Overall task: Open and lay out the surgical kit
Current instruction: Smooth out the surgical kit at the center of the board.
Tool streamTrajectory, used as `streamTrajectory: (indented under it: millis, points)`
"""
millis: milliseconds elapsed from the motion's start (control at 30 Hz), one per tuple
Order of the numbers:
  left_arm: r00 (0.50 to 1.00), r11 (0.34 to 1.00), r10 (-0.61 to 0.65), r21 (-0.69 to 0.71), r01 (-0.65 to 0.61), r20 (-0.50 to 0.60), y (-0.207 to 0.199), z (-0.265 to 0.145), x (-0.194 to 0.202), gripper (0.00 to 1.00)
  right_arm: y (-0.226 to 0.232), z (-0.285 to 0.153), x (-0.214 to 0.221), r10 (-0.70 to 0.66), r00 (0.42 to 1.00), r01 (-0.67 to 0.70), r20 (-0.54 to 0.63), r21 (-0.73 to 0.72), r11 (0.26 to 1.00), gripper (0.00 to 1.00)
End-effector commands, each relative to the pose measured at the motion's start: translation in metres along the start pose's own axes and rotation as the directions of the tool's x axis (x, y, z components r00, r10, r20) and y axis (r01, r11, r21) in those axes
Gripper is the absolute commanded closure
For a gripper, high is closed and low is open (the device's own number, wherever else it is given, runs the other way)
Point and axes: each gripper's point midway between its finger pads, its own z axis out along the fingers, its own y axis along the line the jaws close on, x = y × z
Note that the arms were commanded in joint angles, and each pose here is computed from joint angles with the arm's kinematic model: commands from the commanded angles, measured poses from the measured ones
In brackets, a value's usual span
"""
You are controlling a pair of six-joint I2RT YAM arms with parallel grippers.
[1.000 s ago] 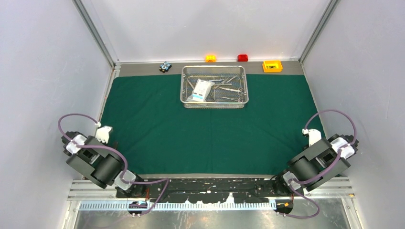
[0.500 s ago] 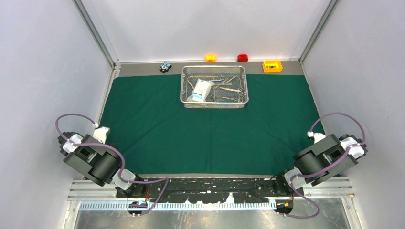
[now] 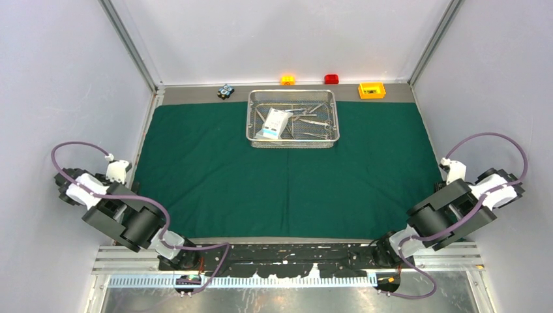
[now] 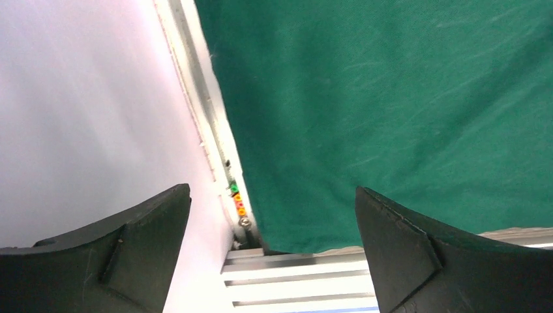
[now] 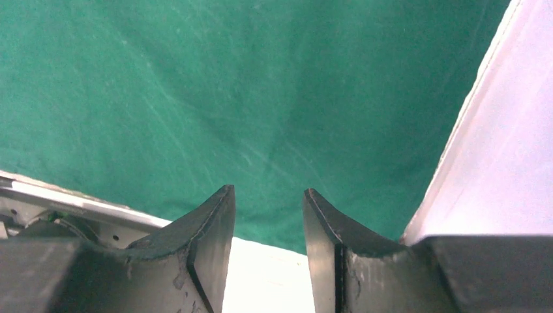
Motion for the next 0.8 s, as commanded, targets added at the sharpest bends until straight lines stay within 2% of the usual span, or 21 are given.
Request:
streamTrajectory:
  millis: [0, 133, 267, 467, 600, 767]
  points:
    - [0.988, 0.993, -0.101, 0.068, 0.093, 0.121, -0.007, -0.009, -0.027, 0.0, -0.006, 0.013, -0.015, 0.046, 0.997, -0.046, 0.058, 0.005, 0.999, 0.52]
    - [0.959, 0.976, -0.189, 0.15, 0.159, 0.213, -0.013, -0.017, -0.059, 0.0, 0.002, 0.02, -0.029, 0.042, 0.997, -0.041, 0.072, -0.017, 0.999, 0.52]
    - [0.926, 0.956, -0.245, 0.228, 0.183, 0.286, -0.032, -0.023, -0.103, 0.0, 0.022, 0.023, -0.069, 0.02, 0.992, -0.017, 0.125, -0.018, 1.0, 0.49]
    - [0.916, 0.964, -0.181, 0.249, 0.093, 0.358, -0.077, -0.019, -0.184, 0.0, 0.07, 0.029, -0.167, -0.066, 0.967, 0.065, 0.246, 0.012, 0.998, 0.38]
    - [0.888, 0.96, -0.15, 0.277, 0.027, 0.434, -0.116, -0.023, -0.251, 0.0, 0.101, 0.03, -0.233, -0.078, 0.938, 0.076, 0.337, 0.02, 0.997, 0.37]
    - [0.873, 0.958, -0.075, 0.279, -0.072, 0.481, -0.174, -0.022, -0.329, 0.0, 0.132, 0.044, -0.299, -0.096, 0.915, 0.087, 0.392, 0.041, 0.995, 0.37]
